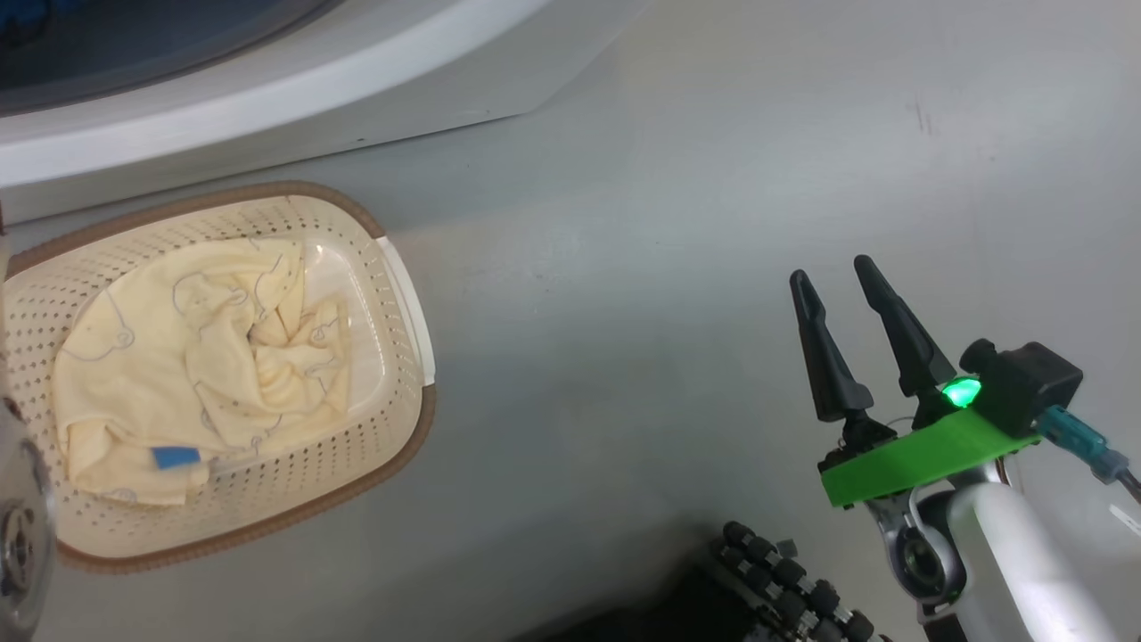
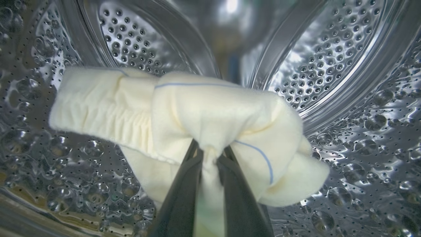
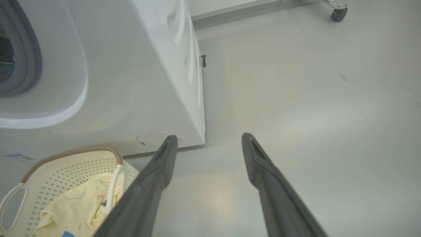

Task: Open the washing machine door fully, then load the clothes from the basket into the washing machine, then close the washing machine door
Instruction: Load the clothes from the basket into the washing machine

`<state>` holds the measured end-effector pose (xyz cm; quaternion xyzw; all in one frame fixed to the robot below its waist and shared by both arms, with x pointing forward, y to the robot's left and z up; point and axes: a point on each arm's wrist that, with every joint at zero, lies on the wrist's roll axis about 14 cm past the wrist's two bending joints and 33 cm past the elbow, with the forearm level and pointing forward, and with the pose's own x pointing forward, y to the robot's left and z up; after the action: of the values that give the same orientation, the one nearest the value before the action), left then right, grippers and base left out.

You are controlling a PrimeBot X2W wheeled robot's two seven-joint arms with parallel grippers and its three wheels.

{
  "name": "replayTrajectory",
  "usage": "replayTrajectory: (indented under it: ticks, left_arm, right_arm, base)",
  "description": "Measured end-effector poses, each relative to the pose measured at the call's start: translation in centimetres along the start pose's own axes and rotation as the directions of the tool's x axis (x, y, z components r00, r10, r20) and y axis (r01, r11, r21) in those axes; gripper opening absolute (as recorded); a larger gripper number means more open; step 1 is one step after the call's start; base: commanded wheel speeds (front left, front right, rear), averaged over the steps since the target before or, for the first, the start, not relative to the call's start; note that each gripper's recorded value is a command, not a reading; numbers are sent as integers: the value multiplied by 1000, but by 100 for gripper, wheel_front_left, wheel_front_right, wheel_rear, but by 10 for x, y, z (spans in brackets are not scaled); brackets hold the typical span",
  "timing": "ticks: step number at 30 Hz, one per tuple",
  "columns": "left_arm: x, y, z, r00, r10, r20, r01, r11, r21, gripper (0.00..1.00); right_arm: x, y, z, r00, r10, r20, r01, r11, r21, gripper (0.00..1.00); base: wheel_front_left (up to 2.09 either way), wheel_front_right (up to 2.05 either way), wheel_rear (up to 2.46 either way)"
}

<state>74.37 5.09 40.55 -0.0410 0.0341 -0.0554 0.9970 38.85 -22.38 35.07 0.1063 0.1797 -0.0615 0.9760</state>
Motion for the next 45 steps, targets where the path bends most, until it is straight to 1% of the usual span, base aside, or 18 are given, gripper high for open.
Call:
replayTrajectory:
  ticks: [9, 15, 18, 20, 24, 26, 31, 32, 33, 34, 38, 43, 45]
  left_arm:
    - [9, -5, 4, 1000, -6, 9, 6, 1000, 21, 0]
    - [21, -11, 32, 996, -7, 85, 5, 1000, 19, 0]
    - [24, -12, 48, 989, 4, 147, -6, 1000, 14, 0]
    - [25, -13, 49, 987, 5, 159, -7, 1000, 10, 0]
    - [23, -11, 37, 991, 11, 135, -13, 1000, 18, 0]
    - [19, -9, 20, 996, 11, 85, -14, 999, 35, 0]
    - [13, -7, 2, 1000, 9, 9, -10, 997, 71, 0]
    - [11, -7, 0, 1000, 6, -7, -6, 997, 80, 22]
    - [10, -8, -4, 999, 3, -33, 0, 996, 92, 48]
    - [8, -8, -6, 999, 2, -52, 4, 995, 98, 100]
    - [7, -15, -2, 995, -18, -102, 29, 993, 113, 100]
    - [1, -23, -8, 977, -25, -212, 52, 991, 125, 100]
    - [-2, -25, -7, 973, -27, -228, 58, 990, 130, 100]
  right_arm:
    - [-5, 0, -1, 1000, -4, -6, 4, 1000, 6, 100]
    - [-15, -7, -7, 999, -35, -30, 36, 999, 14, 100]
    - [-17, -9, -10, 998, -43, -39, 43, 999, 13, 100]
    - [-17, -10, -11, 998, -47, -43, 47, 999, 11, 100]
    - [-16, -10, -13, 998, -48, -46, 49, 999, 11, 100]
    - [-16, -9, -12, 998, -44, -44, 44, 999, 14, 100]
    - [-16, -6, -9, 999, -36, -33, 37, 999, 19, 100]
    - [-16, -6, -8, 999, -34, -29, 35, 999, 20, 100]
    - [-16, -5, -6, 999, -32, -25, 33, 999, 21, 100]
    - [-17, -5, -5, 999, -30, -20, 31, 999, 22, 100]
    - [-18, -3, 0, 1000, -26, -7, 26, 999, 26, 100]
    - [-20, -2, 4, 1000, -23, 6, 23, 999, 31, 100]
    - [-21, -1, 6, 1000, -20, 13, 20, 999, 33, 100]
  base:
    - [0, 0, 0]
    - [0, 0, 0]
    - [0, 0, 0]
    - [0, 0, 0]
    - [0, 0, 0]
    - [0, 0, 0]
    - [0, 0, 0]
    - [0, 0, 0]
    - [0, 0, 0]
    - [0, 0, 0]
    - [0, 0, 0]
    - [0, 0, 0]
    - [0, 0, 0]
